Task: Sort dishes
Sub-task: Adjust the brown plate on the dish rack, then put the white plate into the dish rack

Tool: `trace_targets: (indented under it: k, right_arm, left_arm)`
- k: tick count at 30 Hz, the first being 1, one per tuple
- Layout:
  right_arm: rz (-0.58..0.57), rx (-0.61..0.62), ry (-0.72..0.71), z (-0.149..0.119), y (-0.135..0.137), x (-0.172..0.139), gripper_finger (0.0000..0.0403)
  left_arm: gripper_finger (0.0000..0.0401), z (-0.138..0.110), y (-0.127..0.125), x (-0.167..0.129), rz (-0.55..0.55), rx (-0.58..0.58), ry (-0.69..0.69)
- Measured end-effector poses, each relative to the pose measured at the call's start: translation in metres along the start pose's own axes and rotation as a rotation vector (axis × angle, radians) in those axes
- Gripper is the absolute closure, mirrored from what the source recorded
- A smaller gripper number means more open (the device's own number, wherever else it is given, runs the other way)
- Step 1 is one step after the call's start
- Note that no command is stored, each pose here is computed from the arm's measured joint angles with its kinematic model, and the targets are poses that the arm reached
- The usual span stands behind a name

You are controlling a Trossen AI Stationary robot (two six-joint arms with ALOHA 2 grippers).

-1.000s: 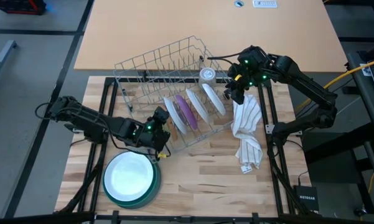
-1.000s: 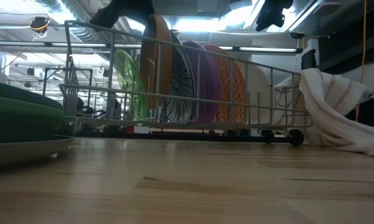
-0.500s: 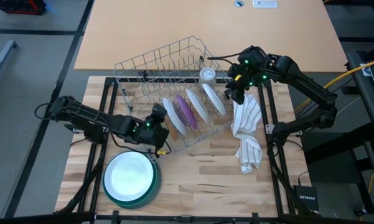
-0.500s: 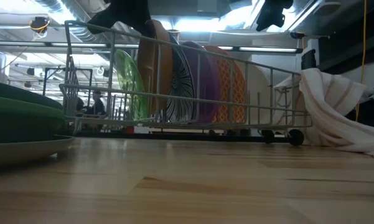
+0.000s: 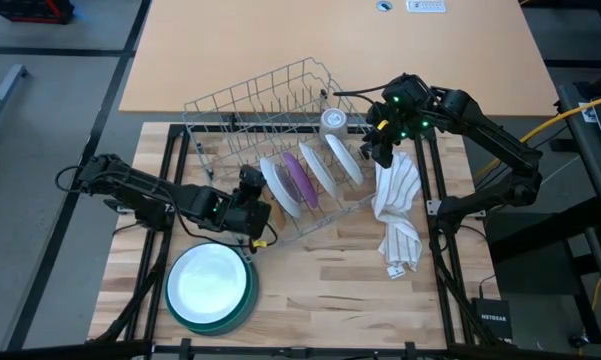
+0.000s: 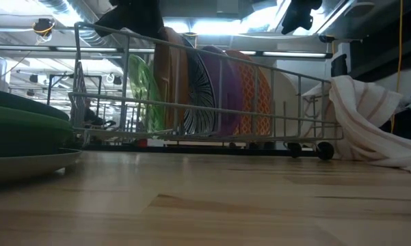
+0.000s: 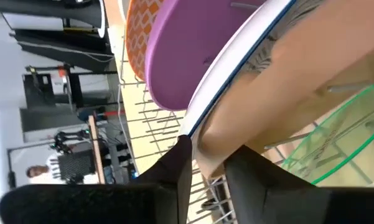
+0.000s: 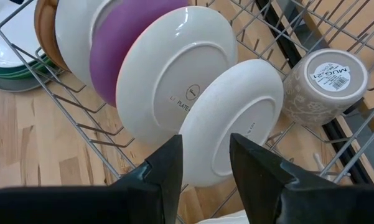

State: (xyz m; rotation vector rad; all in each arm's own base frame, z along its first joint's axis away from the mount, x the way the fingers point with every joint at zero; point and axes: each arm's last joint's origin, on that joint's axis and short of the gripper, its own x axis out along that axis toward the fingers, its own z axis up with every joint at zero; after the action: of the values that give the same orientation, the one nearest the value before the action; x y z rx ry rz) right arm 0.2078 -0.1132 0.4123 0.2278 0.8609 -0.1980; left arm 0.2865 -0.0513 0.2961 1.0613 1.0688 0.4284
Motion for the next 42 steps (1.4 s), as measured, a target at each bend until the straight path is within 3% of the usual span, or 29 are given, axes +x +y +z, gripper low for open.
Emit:
trace_targets:
  k: [15,33,42]
  right_arm:
    - [0.000,0.000,0.000,0.000,0.000,0.000,0.0267]
    - [0.000,0.000,0.000,0.000,0.000,0.000,0.0267]
    - [0.000,0.000,0.000,0.000,0.000,0.000,0.0267]
  left_arm:
    - [0.0259,-0.016,-0.009,0.001,-0.053,-0.146,0.113]
    - [0.0256,-0.009,-0.022,-0.023,-0.043,-0.101,0.036]
    - [0.0256,-0.015,-0.028,-0.037,-0.042,-0.142,0.056]
